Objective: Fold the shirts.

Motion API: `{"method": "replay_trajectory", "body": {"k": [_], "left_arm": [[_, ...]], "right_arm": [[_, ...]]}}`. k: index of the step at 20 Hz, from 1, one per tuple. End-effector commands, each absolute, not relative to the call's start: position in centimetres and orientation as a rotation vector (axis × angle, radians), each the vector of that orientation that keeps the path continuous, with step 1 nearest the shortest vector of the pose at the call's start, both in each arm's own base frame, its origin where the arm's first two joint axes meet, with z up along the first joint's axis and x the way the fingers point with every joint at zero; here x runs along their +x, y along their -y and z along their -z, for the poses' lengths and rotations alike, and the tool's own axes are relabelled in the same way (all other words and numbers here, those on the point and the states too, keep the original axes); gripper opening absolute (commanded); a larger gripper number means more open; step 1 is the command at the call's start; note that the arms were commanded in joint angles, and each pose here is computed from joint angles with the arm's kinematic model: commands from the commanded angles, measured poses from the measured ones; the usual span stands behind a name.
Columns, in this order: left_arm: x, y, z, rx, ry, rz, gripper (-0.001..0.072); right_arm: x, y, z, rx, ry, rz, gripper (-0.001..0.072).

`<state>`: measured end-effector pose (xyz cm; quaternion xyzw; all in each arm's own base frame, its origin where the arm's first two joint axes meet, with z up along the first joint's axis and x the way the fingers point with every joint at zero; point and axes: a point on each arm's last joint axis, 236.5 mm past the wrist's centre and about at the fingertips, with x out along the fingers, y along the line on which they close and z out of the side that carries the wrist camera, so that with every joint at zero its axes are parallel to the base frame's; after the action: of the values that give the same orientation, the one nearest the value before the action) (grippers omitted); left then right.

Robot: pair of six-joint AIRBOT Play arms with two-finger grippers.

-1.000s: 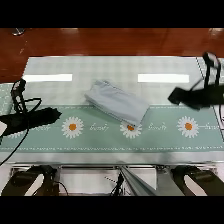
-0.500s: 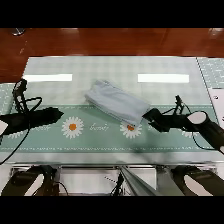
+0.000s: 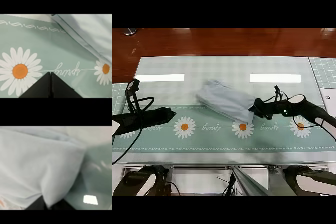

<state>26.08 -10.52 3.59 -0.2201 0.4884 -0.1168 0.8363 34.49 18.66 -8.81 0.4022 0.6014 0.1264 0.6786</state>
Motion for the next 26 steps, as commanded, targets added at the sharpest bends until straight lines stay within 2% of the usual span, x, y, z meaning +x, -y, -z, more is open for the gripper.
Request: {"method": "replay_trajectory", "body": {"k": [1, 3, 8, 12, 18, 26], "left_arm": [[26.1, 10.6, -3.6, -0.471, -1.034, 0.248, 0.0022], [26.1, 10.7, -3.7, -0.479, -1.035, 0.250, 0.0022], [26.1, 10.7, -3.7, -0.479, -1.034, 0.250, 0.0022], [26.1, 10.7, -3.7, -0.480, -1.034, 0.250, 0.0022], [26.1, 11.0, -3.8, -0.493, -1.033, 0.258, 0.0023], [26.2, 11.0, -3.9, -0.498, -1.026, 0.258, 0.0023]], "right_arm": [[35.6, -21.4, 7.0, 0.781, -1.338, -0.469, 0.0028], [37.1, -21.9, 3.9, 0.718, -1.307, -0.555, 0.0028], [40.4, -20.4, -7.8, 0.420, -1.258, -0.648, 0.0027], [42.4, -14.1, -16.3, 0.316, -1.167, -0.487, 0.0028], [40.6, -3.1, -24.4, 0.435, -1.057, -0.254, 0.0028], [30.3, 13.3, -25.1, 0.637, -1.018, 0.243, 0.0027]]}}
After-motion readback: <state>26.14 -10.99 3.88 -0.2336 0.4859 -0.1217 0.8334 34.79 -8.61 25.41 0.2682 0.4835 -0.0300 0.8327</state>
